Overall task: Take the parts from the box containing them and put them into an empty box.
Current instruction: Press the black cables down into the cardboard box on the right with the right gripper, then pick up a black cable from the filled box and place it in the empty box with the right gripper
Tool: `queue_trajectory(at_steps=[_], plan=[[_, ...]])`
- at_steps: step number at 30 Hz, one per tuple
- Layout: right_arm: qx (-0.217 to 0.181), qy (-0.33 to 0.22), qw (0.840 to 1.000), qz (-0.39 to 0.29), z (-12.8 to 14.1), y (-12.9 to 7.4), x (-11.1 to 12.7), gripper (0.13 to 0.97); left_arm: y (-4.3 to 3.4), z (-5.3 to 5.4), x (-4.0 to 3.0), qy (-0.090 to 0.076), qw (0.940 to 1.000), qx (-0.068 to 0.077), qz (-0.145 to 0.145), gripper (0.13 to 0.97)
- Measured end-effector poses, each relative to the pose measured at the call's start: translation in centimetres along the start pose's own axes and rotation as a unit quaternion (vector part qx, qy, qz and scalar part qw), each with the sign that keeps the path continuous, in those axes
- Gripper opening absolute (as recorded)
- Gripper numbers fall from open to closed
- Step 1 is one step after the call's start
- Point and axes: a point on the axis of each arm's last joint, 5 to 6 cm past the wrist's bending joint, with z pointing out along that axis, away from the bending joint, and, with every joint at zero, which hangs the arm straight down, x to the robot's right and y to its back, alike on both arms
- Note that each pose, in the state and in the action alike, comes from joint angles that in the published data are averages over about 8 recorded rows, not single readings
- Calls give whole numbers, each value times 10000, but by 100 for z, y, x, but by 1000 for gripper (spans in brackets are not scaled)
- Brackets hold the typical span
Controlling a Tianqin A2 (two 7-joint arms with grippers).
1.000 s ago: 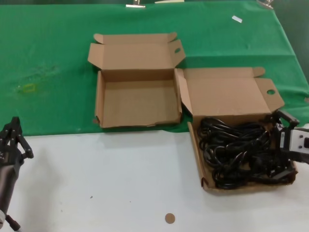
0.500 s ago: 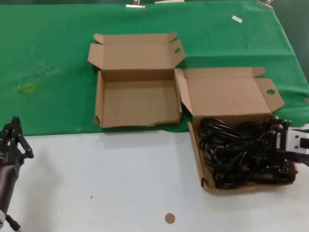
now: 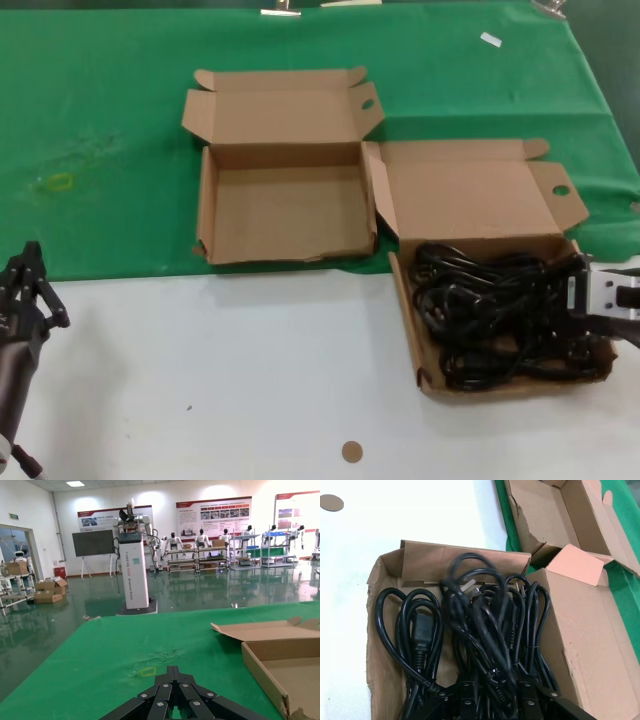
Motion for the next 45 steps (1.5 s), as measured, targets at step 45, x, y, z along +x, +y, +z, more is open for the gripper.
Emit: queue_trajectory(at_steps=[45], plan=[[945, 551, 9914, -714, 540, -1365, 1117, 231, 0, 0, 0, 0, 10000, 0, 0, 144]])
